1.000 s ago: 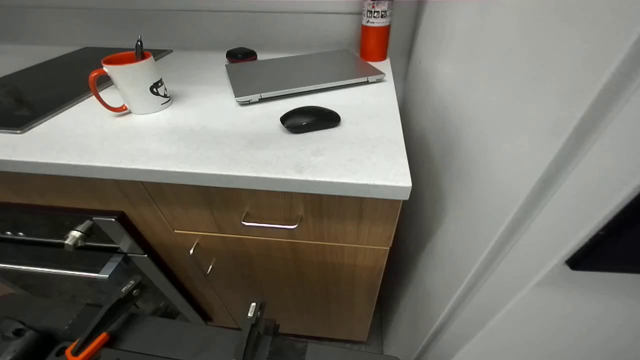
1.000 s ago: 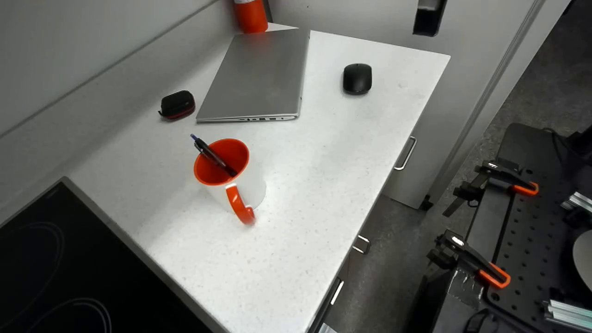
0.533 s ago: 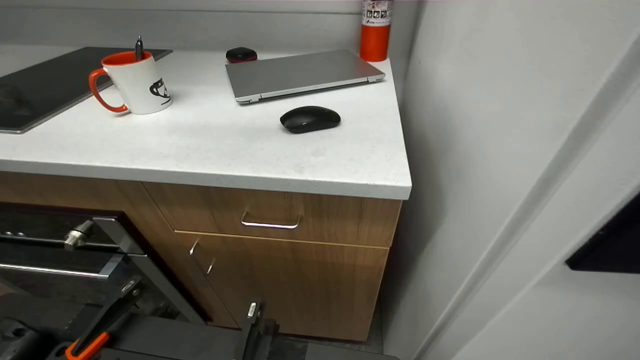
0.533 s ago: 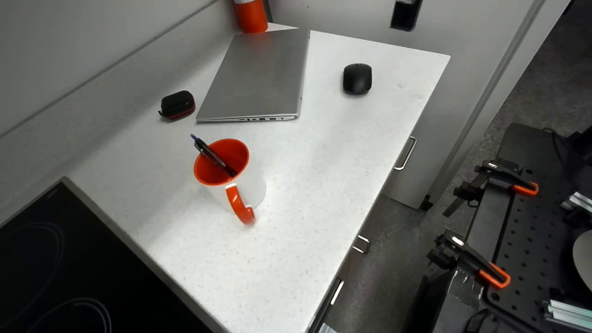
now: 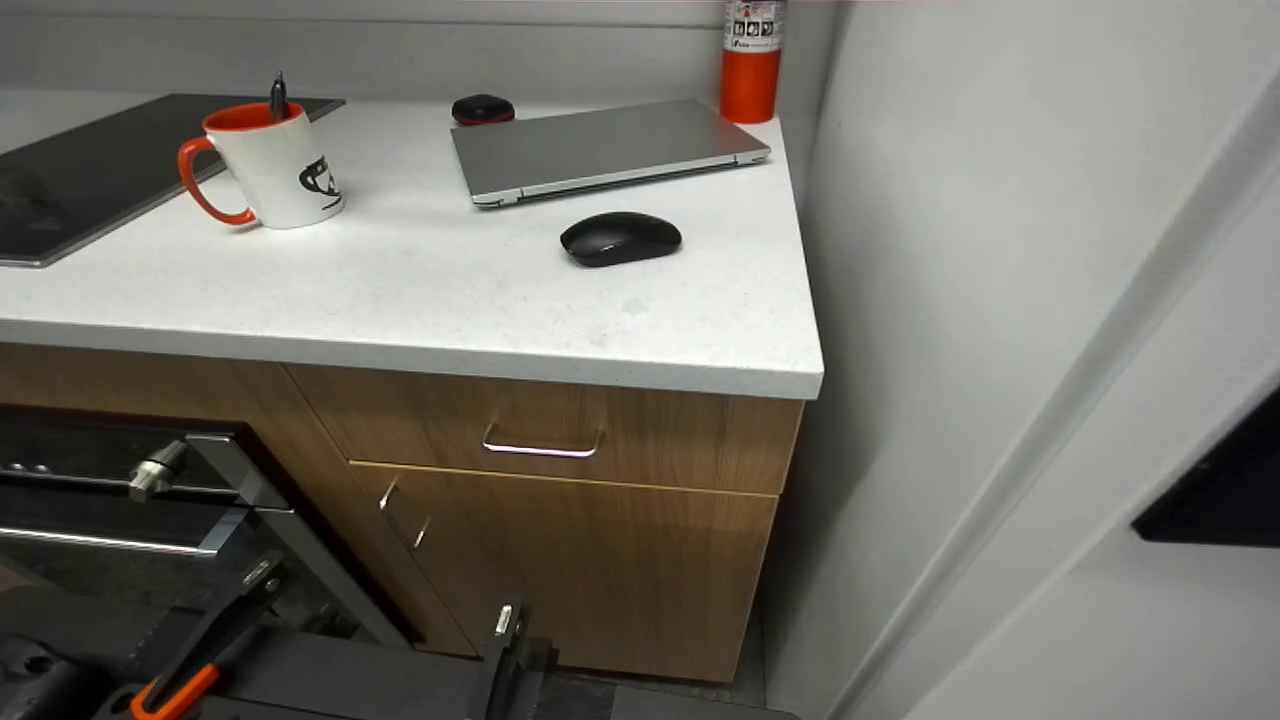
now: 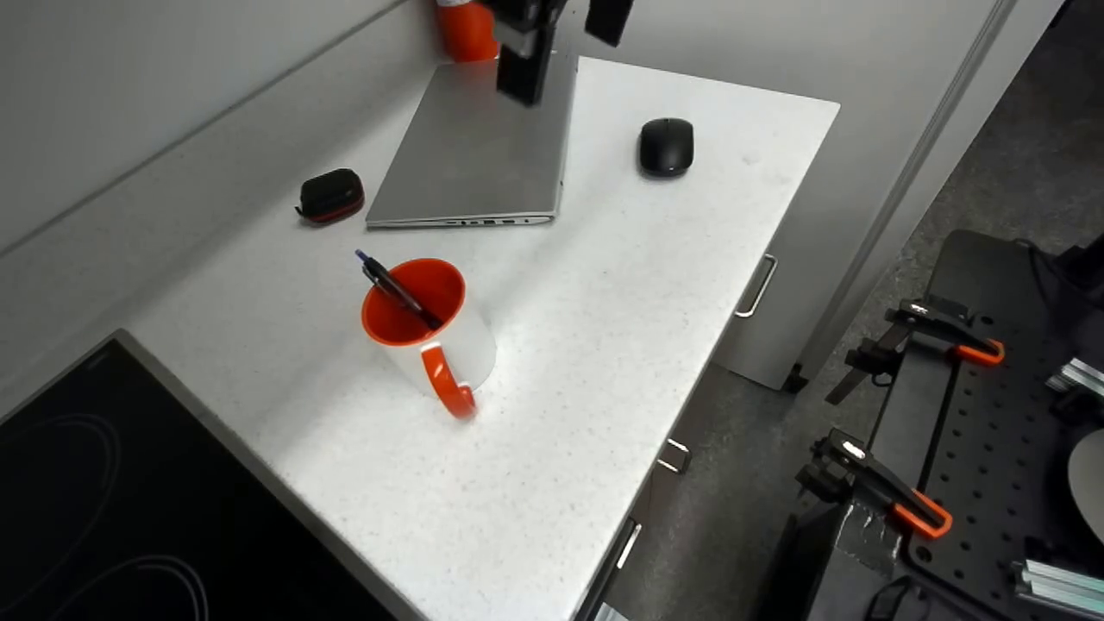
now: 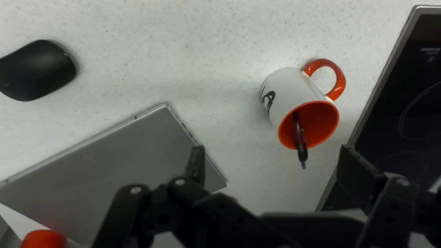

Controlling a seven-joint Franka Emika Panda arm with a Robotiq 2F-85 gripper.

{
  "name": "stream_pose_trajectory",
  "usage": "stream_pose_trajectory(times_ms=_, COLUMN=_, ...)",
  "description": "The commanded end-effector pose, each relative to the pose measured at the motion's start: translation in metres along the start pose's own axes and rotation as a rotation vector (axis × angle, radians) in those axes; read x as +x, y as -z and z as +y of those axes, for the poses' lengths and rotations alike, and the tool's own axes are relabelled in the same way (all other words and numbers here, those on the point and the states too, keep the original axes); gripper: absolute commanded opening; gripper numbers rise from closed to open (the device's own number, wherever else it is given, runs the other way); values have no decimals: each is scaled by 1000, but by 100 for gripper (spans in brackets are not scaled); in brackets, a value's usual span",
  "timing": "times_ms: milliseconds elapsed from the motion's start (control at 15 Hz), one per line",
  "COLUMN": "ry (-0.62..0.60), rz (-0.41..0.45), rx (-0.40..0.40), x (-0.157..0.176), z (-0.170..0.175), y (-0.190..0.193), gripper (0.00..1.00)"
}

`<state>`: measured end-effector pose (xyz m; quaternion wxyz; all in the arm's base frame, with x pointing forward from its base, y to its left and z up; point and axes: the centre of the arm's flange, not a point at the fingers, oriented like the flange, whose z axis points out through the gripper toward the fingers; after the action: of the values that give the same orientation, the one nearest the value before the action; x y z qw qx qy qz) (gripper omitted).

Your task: Put the pen on the table

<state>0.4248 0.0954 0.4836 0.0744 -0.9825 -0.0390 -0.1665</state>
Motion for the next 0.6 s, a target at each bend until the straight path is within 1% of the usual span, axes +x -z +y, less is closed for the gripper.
stream_pose_trajectory(times_ms=0, ry=9, rz=-8, rx=0, x=0, z=-5, y=-5, gripper=100)
stream_pose_trajectory(times_ms=467, ry=0, rz=-6, rx=-1, x=1, z=-1, y=-5, gripper=100)
stream_pose_trajectory(times_ms=533, ry=5, rz=7, rx=-15, x=5, z=-4, y=-9, gripper=100)
